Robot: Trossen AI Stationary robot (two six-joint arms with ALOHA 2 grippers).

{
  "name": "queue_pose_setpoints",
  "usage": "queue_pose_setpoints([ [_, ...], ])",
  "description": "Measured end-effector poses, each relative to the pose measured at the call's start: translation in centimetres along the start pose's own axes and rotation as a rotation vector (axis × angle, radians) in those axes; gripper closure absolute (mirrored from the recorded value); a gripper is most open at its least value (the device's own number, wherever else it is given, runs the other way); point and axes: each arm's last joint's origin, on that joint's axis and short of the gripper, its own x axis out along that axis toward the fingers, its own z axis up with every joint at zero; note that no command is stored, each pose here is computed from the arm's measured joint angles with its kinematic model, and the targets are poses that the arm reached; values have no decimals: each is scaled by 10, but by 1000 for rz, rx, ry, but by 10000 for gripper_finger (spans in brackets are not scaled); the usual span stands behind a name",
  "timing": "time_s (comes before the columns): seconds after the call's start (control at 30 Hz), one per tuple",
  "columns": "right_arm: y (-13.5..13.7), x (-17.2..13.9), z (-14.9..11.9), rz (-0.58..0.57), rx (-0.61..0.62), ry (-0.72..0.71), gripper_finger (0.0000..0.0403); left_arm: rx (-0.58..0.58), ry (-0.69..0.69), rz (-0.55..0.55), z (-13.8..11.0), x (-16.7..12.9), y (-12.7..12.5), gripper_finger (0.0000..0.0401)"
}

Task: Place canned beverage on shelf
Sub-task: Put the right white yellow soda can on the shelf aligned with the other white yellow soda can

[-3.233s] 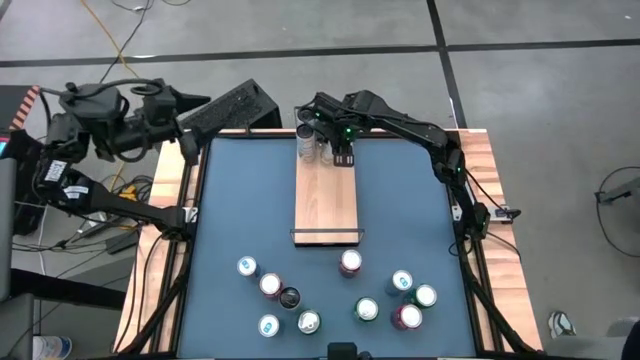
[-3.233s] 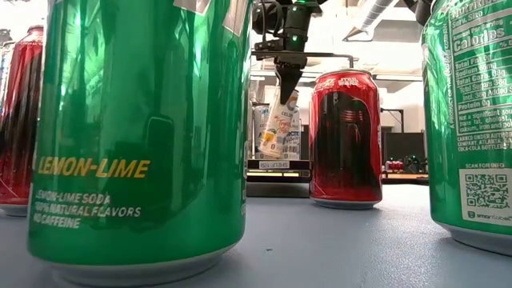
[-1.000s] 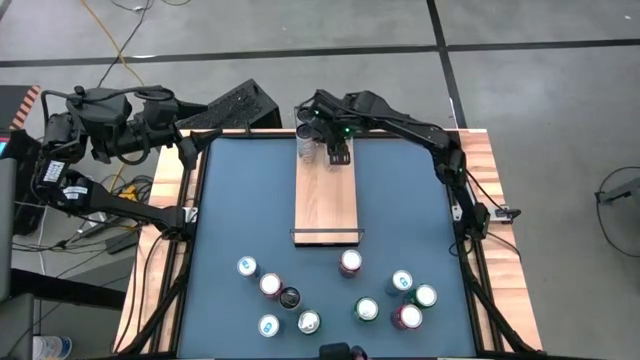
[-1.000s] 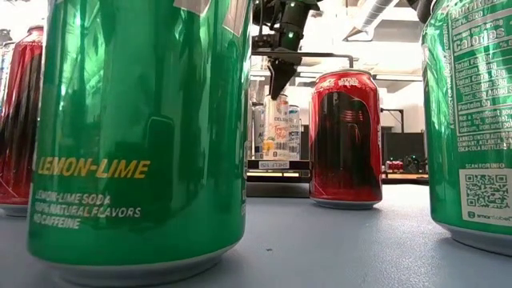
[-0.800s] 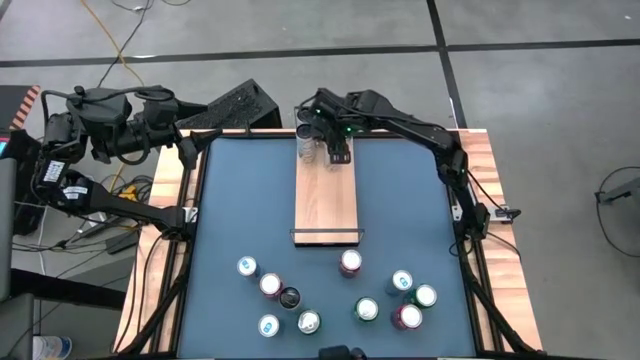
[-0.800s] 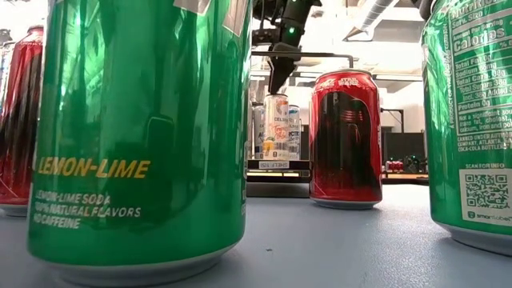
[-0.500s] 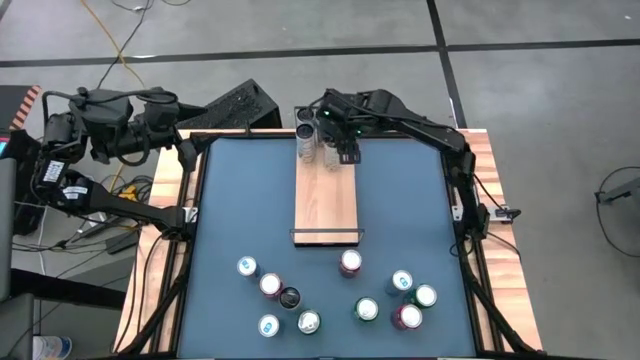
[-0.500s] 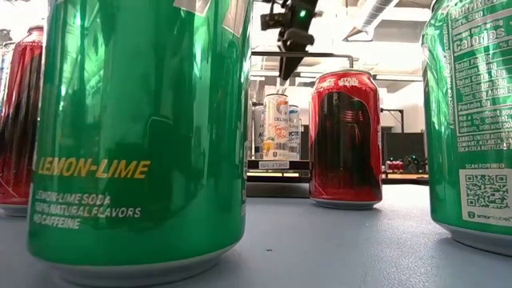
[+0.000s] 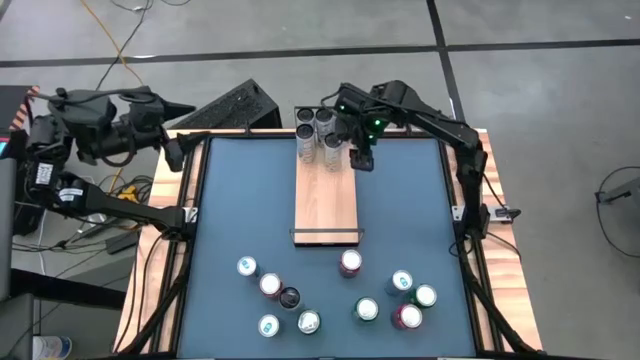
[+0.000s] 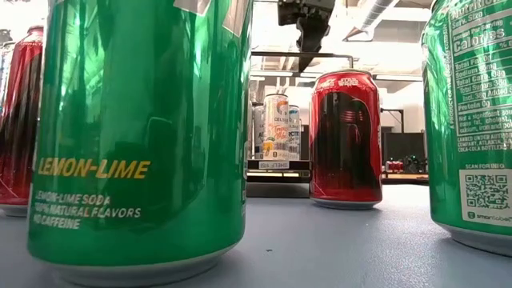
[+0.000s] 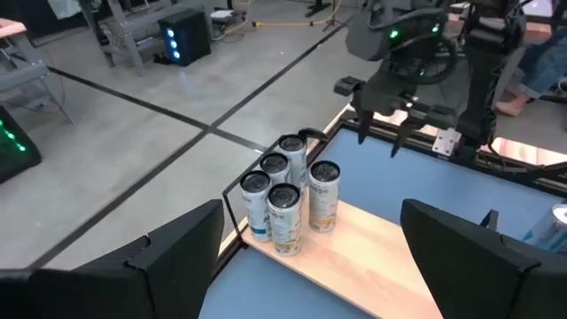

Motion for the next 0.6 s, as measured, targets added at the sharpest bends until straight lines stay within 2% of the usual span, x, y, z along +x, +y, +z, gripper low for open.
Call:
queue_pose_setpoints([
  [0.2, -13, 29, -12, 43, 44, 101, 179, -1, -12, -1, -1, -5, 2, 69],
  [0.33, -16, 55, -22, 145, 69, 180, 205, 18, 2, 16, -3, 0, 1, 69],
  [0.47, -15, 78, -33, 250, 81, 248, 253, 41, 19, 54, -6, 6, -1, 69],
  [0.6, -15, 90, -41, 297, 64, 284, 320, 48, -12, 72, -5, 12, -3, 69],
])
